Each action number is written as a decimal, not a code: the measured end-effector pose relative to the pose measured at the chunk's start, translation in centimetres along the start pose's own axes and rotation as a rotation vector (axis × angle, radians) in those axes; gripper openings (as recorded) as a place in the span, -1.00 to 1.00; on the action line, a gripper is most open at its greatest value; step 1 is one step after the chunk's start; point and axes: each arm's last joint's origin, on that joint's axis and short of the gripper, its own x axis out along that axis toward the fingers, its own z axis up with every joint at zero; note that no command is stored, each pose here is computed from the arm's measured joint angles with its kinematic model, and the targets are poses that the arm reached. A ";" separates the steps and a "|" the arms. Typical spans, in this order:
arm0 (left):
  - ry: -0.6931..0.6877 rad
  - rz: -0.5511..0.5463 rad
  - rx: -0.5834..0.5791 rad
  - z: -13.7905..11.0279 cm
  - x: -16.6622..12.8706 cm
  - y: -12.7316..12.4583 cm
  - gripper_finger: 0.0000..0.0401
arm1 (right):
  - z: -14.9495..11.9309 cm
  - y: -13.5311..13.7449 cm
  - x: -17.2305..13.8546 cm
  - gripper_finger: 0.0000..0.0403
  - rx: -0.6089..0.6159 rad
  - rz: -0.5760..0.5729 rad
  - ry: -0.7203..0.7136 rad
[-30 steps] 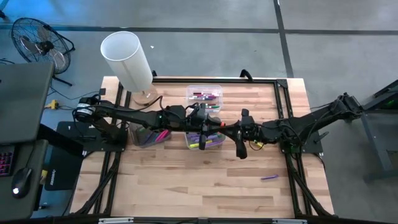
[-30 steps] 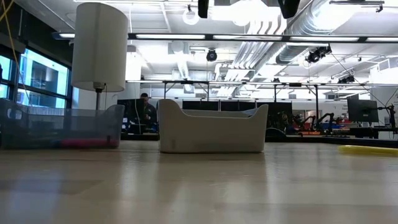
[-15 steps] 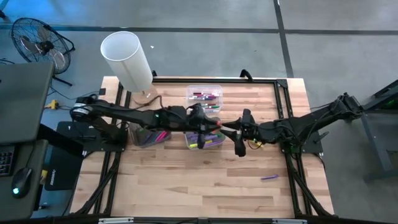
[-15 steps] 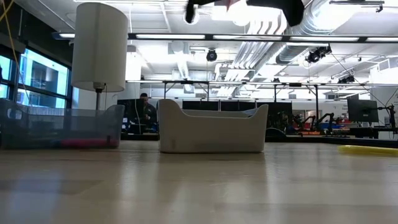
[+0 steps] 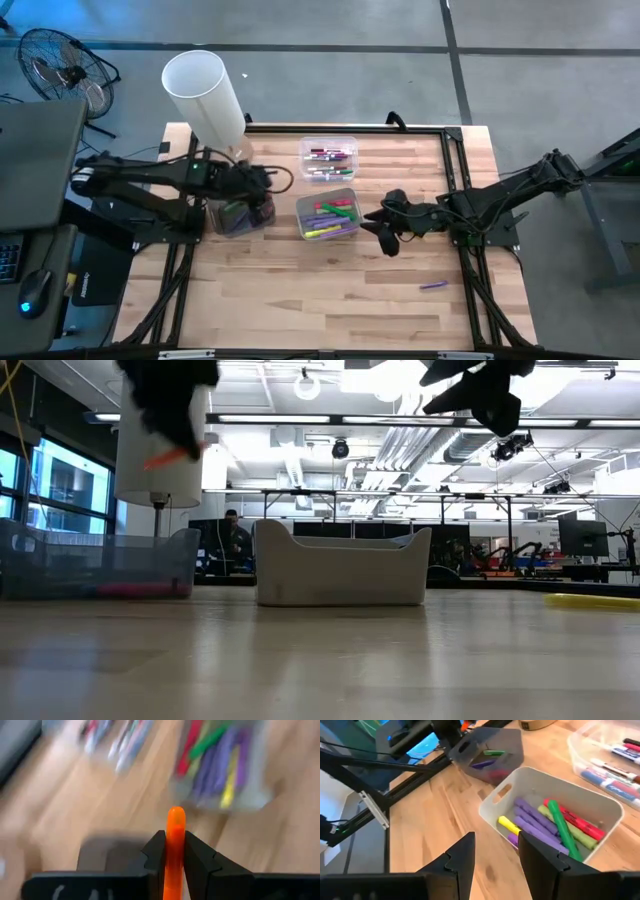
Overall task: Pick & Place Markers
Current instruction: Put the orange pen into the black bin, then put the yellow pen into the black bin
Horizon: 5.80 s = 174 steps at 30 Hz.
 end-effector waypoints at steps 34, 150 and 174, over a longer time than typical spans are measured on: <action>-0.077 -0.046 -0.106 1.1 -0.1 -0.5 -0.09 | -0.6 -5.3 0.5 -0.32 0.062 -0.346 0.277; 0.068 -0.181 0.076 3.6 2.4 -3.5 -0.84 | 2.0 2.3 -1.0 -0.23 -0.131 0.003 -0.278; 0.647 0.118 0.170 -7.3 5.1 0.3 -0.82 | -0.9 3.2 -1.1 -0.34 0.334 -0.084 -0.330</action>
